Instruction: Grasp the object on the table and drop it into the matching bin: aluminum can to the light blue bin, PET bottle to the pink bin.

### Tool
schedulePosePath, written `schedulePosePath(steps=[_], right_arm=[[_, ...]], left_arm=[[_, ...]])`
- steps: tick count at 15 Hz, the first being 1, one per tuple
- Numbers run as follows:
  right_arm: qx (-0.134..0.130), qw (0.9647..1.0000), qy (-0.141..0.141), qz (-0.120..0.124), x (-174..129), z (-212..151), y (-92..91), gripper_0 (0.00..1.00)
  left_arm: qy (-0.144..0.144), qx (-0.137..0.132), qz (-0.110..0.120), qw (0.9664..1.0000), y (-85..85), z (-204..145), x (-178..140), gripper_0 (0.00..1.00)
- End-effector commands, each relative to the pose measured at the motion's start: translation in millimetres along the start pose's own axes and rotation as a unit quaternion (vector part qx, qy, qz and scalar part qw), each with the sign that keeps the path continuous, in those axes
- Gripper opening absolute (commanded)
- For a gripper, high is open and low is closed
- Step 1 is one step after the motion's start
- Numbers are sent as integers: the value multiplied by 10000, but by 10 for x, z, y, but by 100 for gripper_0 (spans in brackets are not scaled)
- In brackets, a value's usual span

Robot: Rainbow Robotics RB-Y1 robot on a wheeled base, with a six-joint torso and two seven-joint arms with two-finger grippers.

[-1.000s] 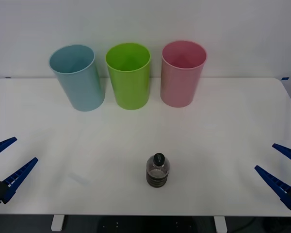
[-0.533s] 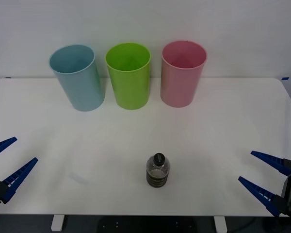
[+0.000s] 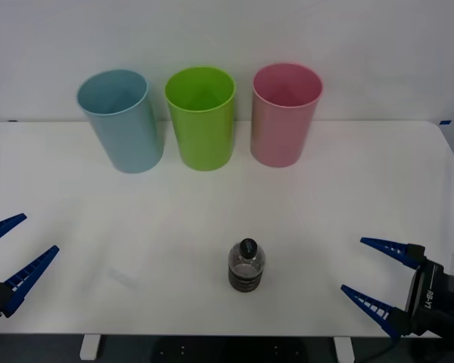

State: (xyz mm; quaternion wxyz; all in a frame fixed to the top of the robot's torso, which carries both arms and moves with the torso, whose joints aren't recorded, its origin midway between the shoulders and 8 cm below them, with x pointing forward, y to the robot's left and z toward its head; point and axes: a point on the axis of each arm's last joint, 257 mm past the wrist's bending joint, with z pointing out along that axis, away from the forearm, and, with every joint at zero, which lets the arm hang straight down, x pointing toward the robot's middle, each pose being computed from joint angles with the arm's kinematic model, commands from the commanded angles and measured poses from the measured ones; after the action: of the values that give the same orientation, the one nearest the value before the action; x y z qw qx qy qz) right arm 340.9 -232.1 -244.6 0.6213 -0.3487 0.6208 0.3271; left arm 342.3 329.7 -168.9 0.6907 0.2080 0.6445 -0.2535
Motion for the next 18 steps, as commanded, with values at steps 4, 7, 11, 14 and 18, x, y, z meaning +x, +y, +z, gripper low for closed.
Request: schedulePosePath(steps=[4,7,11,14,18], right_arm=[[-417,9987,145,-261,207,339,111,100],[-543,9981,188,-224,287,502,187,100],[-602,9974,302,-240,419,729,291,100],[-612,9971,353,-292,486,884,344,100],[-653,9964,373,-391,523,1093,414,100]], left_arm=[[0,0,0,10000,0,0,0,100],[0,0,0,10000,0,0,0,100],[0,0,0,10000,0,0,0,100],[0,0,0,10000,0,0,0,100],[0,0,0,10000,0,0,0,100]])
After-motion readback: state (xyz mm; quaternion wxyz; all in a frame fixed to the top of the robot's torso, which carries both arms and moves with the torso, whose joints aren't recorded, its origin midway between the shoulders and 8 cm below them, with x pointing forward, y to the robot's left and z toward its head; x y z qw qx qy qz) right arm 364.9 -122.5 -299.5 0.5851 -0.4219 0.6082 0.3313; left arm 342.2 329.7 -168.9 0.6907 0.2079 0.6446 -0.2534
